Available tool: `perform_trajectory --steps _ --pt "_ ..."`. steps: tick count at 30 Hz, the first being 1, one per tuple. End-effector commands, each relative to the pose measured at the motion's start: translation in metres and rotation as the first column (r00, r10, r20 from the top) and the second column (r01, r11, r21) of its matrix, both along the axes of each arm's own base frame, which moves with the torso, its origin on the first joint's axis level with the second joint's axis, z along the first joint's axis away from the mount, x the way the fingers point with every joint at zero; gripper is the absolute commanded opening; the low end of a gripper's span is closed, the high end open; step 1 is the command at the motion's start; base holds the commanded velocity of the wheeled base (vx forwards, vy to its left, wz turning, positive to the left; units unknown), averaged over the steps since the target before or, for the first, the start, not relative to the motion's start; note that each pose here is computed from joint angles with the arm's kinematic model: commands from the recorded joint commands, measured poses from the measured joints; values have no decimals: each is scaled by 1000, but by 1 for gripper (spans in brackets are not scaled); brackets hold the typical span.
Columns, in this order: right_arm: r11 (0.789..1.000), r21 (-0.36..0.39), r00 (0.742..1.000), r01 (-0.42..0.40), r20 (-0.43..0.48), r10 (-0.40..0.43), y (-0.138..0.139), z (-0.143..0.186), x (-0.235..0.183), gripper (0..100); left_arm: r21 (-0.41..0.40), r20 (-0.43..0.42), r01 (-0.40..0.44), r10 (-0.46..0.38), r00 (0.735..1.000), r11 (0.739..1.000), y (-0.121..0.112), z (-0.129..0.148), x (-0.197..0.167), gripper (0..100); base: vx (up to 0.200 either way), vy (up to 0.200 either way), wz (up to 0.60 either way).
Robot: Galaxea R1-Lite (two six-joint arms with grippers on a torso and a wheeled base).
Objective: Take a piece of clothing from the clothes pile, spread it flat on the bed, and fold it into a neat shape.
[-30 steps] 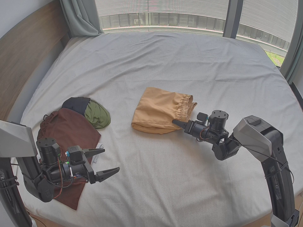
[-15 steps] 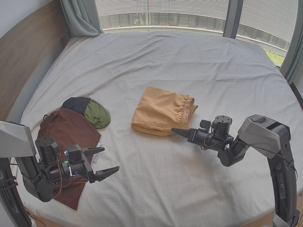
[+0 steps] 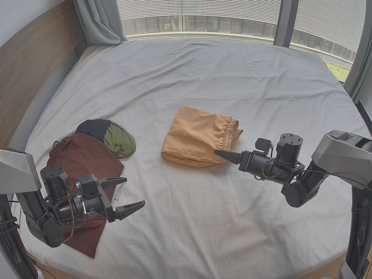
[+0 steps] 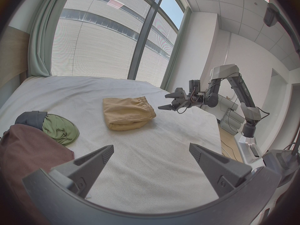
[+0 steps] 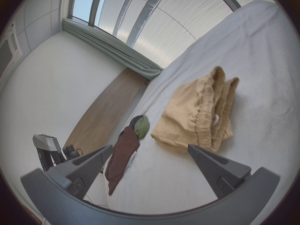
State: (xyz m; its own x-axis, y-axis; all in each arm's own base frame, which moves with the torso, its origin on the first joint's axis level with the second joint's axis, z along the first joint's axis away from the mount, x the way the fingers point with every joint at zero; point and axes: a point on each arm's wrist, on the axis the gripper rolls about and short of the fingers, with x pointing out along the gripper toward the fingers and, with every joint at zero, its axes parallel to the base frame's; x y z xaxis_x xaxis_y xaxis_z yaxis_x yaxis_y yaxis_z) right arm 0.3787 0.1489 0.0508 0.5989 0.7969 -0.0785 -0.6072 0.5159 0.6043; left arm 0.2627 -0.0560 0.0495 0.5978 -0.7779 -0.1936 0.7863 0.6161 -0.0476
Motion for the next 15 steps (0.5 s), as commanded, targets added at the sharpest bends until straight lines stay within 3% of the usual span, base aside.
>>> perform_trajectory --steps 1,6,15 --pt "998 57 995 -8 99 2 6 38 11 100 -3 8 -4 4 1000 1000 1 2 1 100 0 0 0" --pt "998 59 997 4 81 -9 12 36 37 100 -4 8 -2 2 1000 1000 1 2 1 100 0 0 0" --pt "998 50 998 42 53 -45 12 3 83 100 -4 0 4 -4 1000 1000 1 0 1 100 0 0 0"
